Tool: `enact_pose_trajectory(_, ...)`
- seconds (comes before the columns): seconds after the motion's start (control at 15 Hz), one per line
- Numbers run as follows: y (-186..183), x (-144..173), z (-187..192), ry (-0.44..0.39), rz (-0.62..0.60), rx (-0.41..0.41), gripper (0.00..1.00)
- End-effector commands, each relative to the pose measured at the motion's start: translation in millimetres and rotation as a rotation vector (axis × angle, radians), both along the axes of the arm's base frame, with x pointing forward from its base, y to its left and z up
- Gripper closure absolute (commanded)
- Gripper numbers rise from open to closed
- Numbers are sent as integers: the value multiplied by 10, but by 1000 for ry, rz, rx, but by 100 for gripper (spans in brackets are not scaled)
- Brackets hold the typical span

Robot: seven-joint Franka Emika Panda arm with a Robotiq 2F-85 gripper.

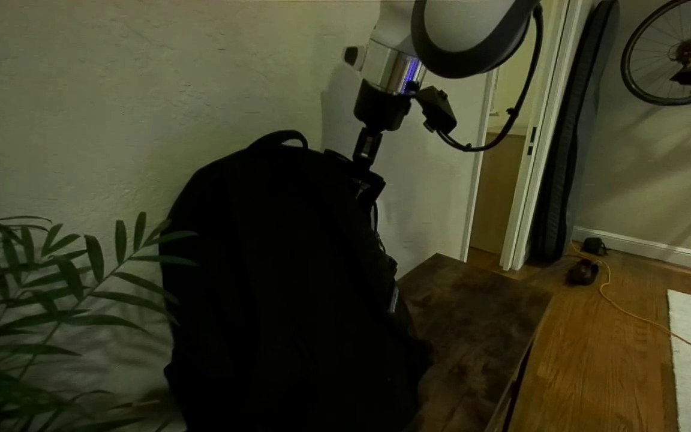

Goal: Pick up the wallet from the table and put it in the black bag.

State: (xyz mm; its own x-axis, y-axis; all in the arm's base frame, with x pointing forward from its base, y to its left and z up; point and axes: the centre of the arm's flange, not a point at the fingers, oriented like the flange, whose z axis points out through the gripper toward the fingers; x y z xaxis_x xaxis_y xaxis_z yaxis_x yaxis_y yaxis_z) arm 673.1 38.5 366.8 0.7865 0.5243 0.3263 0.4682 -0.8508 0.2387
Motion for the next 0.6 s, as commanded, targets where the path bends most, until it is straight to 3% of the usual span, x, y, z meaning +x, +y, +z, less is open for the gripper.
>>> enact_pose_trajectory(0.0, -44, 108, -58, -21, 48, 38, 95)
enact_pose_trajectory(0.53, -297, 204, -447, 31, 60, 160, 94)
